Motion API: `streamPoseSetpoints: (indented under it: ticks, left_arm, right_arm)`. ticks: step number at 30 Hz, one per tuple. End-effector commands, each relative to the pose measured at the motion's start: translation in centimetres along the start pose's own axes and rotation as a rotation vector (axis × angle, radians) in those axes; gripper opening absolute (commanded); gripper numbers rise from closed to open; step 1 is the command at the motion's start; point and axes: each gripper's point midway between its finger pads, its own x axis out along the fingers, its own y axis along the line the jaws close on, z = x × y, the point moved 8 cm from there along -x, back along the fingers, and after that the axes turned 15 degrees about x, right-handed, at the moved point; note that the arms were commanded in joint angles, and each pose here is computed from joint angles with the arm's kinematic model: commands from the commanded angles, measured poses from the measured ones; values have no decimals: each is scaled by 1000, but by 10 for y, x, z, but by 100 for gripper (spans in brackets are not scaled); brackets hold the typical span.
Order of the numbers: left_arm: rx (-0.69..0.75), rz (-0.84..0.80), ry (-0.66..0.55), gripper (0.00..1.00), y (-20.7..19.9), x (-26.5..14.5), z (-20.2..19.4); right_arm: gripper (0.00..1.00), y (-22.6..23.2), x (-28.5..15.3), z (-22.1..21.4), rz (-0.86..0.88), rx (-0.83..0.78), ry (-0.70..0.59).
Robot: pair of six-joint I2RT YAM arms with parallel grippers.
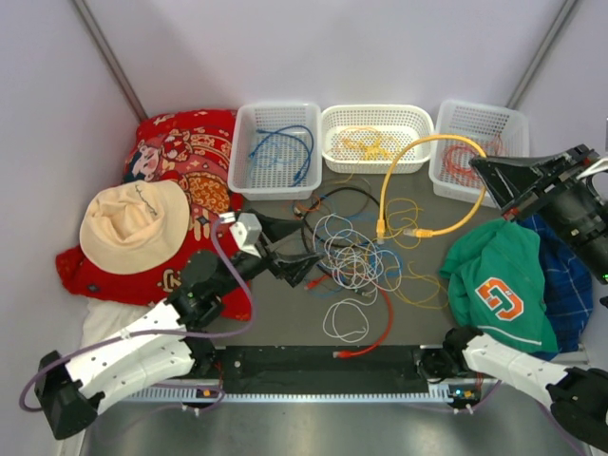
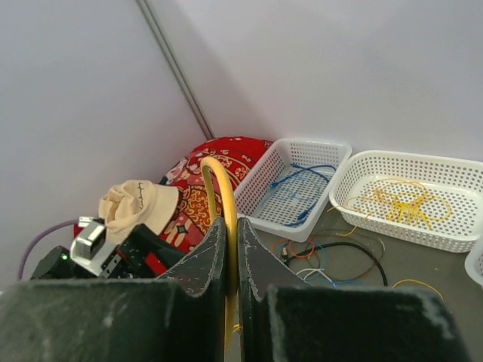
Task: Untangle the cables
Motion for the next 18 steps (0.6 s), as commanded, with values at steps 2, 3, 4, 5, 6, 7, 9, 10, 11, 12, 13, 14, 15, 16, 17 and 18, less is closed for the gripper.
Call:
streamPoseSetpoints:
  ticks: [2, 3, 4, 5, 6, 7, 9, 10, 11, 12, 13, 14, 15, 16, 17, 18]
  left_arm:
    - [124, -200, -143, 99, -16, 27, 19]
    - [130, -219, -140, 99, -18, 29, 17]
    - [132, -246, -141, 99, -21, 32, 15]
    - [132, -287, -128, 99, -24, 37, 10]
    - [133, -305, -135, 99, -26, 39, 9]
    - [132, -324, -139, 99, -29, 40, 9]
    - [129, -362, -136, 99, -33, 42, 4]
    - [123, -380, -127, 99, -36, 43, 0]
    - [120, -391, -123, 99, -37, 43, -3]
    - [118, -407, -124, 99, -39, 42, -5]
    - [114, -411, -115, 99, -40, 43, -8]
    - [113, -407, -105, 99, -40, 44, -13]
    - [118, -404, -99, 99, -40, 45, -16]
    - [118, -402, -97, 99, -40, 48, -20]
    - [118, -403, -101, 99, -40, 51, -21]
    - [111, -405, -100, 99, -40, 54, -23]
  right_arm:
    - [0, 13, 6, 4, 77, 39, 8]
    - [0, 14, 5, 5, 82, 39, 9]
    - [0, 14, 6, 5, 81, 39, 13]
    - [0, 14, 5, 6, 81, 39, 13]
    - [0, 15, 4, 7, 81, 36, 10]
    - [0, 14, 5, 8, 74, 31, 11]
    - [0, 15, 5, 8, 73, 28, 16]
    - [0, 14, 5, 8, 69, 27, 17]
    - [0, 14, 6, 7, 68, 25, 20]
    - [0, 14, 6, 7, 67, 25, 19]
    - [0, 13, 7, 6, 63, 25, 22]
    - [0, 13, 7, 6, 65, 25, 23]
    - [0, 13, 9, 5, 65, 26, 29]
    - [0, 14, 10, 5, 71, 31, 30]
    - [0, 14, 10, 4, 75, 34, 30]
    - [0, 14, 12, 3, 78, 36, 34]
